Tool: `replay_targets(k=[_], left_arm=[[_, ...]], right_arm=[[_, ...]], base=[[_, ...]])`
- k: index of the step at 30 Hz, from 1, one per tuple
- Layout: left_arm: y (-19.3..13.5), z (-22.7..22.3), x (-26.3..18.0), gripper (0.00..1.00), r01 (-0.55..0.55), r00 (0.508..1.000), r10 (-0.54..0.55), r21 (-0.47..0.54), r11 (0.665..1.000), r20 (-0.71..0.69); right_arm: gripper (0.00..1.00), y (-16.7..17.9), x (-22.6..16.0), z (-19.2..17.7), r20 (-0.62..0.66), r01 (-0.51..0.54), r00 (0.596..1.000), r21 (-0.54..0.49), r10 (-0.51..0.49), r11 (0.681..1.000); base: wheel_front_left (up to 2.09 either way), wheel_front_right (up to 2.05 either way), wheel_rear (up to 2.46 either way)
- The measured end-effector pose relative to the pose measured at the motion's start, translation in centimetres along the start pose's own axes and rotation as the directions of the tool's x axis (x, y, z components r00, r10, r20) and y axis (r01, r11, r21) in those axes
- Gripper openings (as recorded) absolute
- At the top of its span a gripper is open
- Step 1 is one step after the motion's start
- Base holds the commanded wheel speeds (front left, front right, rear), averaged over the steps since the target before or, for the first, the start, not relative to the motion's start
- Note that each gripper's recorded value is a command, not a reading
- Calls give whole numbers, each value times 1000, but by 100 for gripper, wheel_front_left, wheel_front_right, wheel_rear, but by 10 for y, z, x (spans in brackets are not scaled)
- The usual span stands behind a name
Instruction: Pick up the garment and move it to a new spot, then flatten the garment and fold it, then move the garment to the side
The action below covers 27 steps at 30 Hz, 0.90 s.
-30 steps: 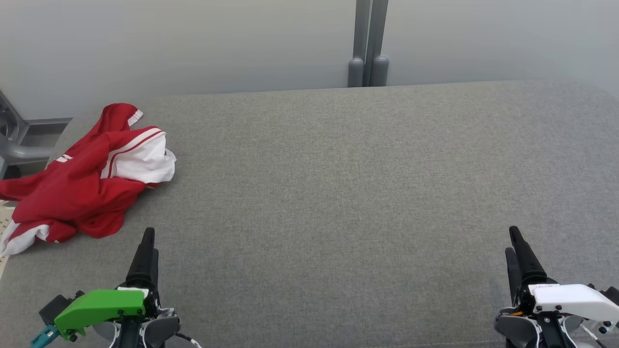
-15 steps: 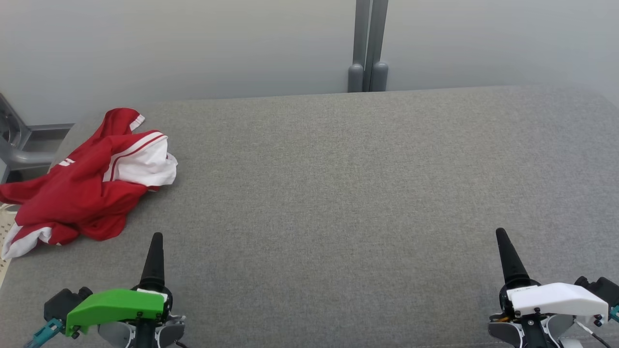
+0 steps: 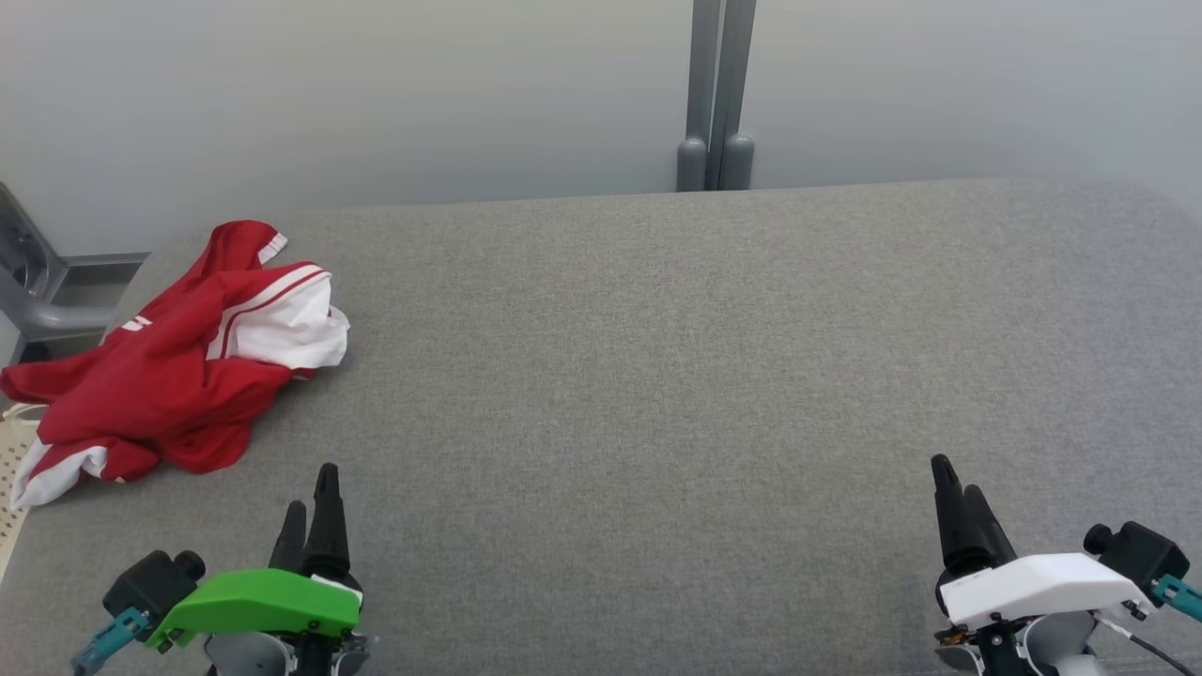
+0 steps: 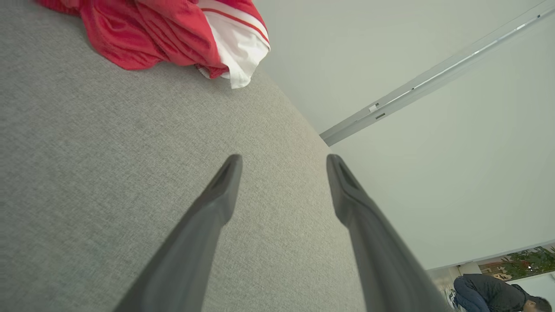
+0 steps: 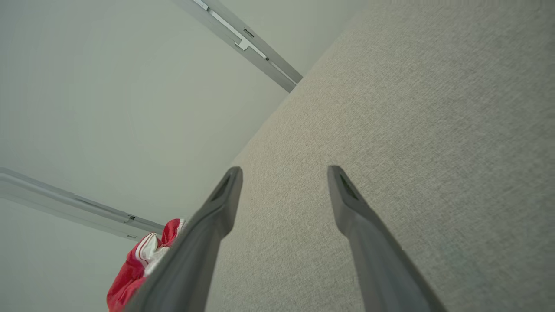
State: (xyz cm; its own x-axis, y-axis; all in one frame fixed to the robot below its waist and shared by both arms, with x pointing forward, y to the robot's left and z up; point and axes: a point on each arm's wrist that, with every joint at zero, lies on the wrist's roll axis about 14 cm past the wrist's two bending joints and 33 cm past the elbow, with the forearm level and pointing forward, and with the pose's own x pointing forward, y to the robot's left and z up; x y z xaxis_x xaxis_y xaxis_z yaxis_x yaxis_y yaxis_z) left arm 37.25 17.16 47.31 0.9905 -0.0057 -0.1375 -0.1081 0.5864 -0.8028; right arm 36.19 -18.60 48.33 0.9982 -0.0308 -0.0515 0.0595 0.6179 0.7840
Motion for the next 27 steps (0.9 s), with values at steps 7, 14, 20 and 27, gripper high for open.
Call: replay_targets(k=[7, 14, 20, 27], left_arm=[[-1, -3, -2, 100, 7, 1000, -6, 174, 985, -7], [4, -4, -3, 100, -7, 1000, 9, 314, 949, -4], [4, -3, -4, 100, -10, 1000, 9, 415, 910, 5], [4, -3, -6, 100, -7, 1000, 1, 494, 869, 12]], right_arm=[[100, 6, 1, -5, -21, -30, 999, -167, 26, 986], [100, 13, 3, -10, -48, -64, 997, -279, 53, 958], [100, 16, 3, -11, -68, -84, 996, -374, 63, 924], [100, 17, 3, -14, -92, -101, 994, -455, 66, 885]], base=[[0, 0, 0], [0, 0, 0], [0, 0, 0], [0, 0, 0]])
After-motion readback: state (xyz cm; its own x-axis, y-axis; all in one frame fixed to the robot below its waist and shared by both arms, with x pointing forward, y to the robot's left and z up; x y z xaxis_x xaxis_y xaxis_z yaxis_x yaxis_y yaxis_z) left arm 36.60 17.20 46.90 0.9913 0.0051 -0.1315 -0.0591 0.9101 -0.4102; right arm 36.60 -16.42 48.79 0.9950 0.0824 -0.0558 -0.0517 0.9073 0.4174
